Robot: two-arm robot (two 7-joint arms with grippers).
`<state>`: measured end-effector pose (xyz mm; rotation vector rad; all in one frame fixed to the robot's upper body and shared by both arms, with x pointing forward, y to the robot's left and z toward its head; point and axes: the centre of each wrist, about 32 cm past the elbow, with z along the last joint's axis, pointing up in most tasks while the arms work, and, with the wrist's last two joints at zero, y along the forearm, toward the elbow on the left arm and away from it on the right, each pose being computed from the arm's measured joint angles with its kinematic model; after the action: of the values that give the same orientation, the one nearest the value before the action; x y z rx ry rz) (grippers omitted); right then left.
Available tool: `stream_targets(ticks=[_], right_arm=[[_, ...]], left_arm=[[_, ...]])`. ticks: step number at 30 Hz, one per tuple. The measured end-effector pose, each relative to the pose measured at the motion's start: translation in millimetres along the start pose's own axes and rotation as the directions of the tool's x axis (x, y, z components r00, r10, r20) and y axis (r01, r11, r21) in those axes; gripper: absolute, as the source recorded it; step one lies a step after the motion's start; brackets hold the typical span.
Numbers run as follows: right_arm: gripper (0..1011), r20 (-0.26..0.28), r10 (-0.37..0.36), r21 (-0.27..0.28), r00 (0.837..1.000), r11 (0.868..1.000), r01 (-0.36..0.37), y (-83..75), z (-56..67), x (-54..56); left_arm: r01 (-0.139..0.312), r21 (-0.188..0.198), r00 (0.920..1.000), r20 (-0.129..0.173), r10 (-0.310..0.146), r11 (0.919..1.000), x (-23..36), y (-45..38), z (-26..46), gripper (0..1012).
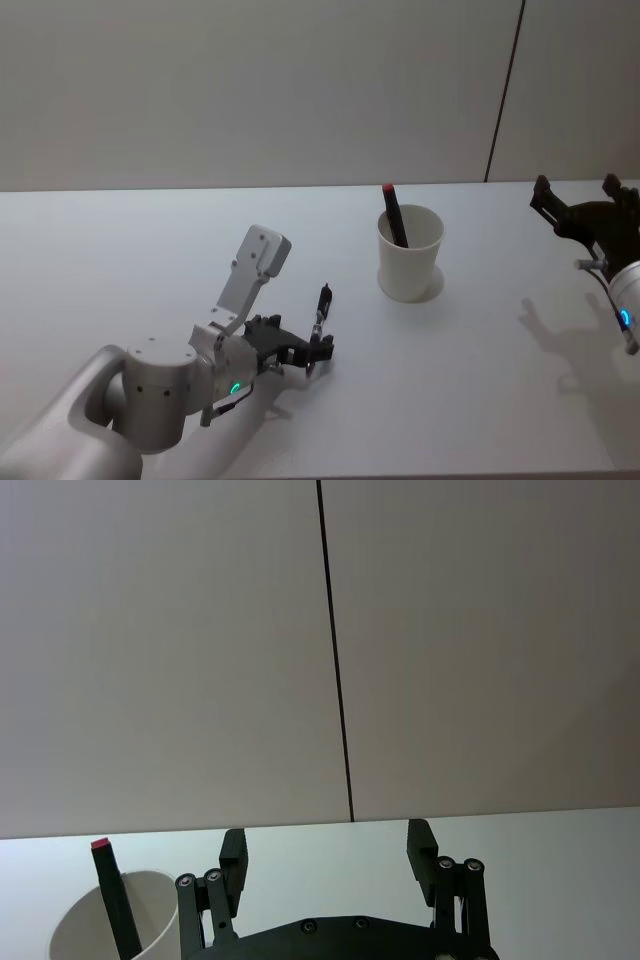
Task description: Place the pen into the pen holder.
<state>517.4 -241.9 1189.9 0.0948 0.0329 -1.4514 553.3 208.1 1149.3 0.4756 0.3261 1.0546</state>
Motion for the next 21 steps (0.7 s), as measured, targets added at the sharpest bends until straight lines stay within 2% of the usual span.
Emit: stream_targets(ticks=[4, 12, 21], right_arm=[[1002, 0.000, 0.000, 0.000, 1.000, 1.000, 0.000, 0.0, 0.0, 0.0], [1002, 0.000, 0.000, 0.000, 1.000, 1.000, 0.000, 0.0, 0.0, 0.0], [1002, 0.000, 0.000, 0.000, 1.000, 1.000, 0.000, 0.0, 0.0, 0.0]], left_arm=[[0.000, 0.009, 1.0000, -0.003, 0.000, 1.0000, -0.3, -1.0, -3.1, 1000], [-0.005, 0.020, 1.0000, -0.007, 0.005, 0.9998, -0.5, -2.7, -6.9, 846], [-0.012, 0.032, 0.9999, -0.003, 0.012, 0.9994, -1.3, -3.7, -10.2, 784]])
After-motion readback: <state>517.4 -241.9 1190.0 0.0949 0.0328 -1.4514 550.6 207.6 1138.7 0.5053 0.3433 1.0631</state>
